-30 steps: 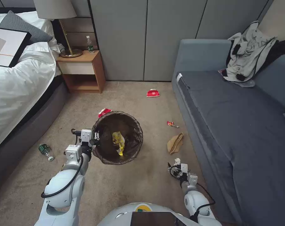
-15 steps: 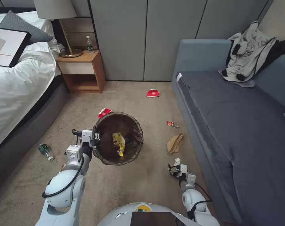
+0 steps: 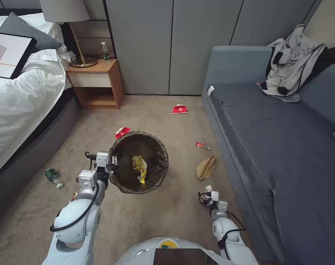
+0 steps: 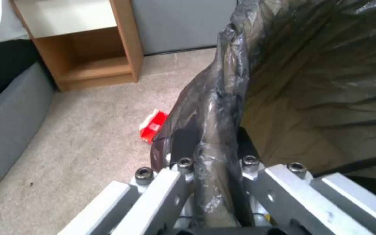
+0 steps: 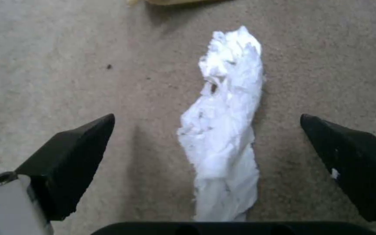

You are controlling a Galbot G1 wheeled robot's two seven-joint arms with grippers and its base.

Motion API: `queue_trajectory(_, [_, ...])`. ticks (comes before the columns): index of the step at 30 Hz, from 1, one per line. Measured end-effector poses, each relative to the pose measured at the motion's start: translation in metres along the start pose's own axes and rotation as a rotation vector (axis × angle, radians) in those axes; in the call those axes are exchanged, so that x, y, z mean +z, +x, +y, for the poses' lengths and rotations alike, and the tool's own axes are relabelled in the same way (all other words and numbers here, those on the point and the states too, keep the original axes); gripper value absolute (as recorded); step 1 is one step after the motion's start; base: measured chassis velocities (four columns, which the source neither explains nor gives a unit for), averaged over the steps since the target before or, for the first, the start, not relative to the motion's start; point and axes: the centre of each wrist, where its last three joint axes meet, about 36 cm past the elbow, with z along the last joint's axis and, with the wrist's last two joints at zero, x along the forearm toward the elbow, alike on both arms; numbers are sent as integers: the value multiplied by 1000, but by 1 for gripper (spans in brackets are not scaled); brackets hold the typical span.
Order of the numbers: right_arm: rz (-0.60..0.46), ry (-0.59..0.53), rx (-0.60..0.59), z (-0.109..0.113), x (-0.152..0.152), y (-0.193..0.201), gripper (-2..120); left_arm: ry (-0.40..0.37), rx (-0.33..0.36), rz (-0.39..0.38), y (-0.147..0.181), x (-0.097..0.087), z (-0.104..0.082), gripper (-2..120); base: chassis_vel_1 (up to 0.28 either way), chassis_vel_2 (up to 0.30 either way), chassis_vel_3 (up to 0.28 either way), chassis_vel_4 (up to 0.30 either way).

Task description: Pick up the trash bin, then pick up the garbage from the floor and place it into the trash bin.

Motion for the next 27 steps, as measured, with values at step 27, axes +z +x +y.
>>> queue_trajectory(27, [22, 37, 22, -5, 13, -16, 78, 2, 2, -4, 1, 0, 0, 3, 0, 0, 0, 0])
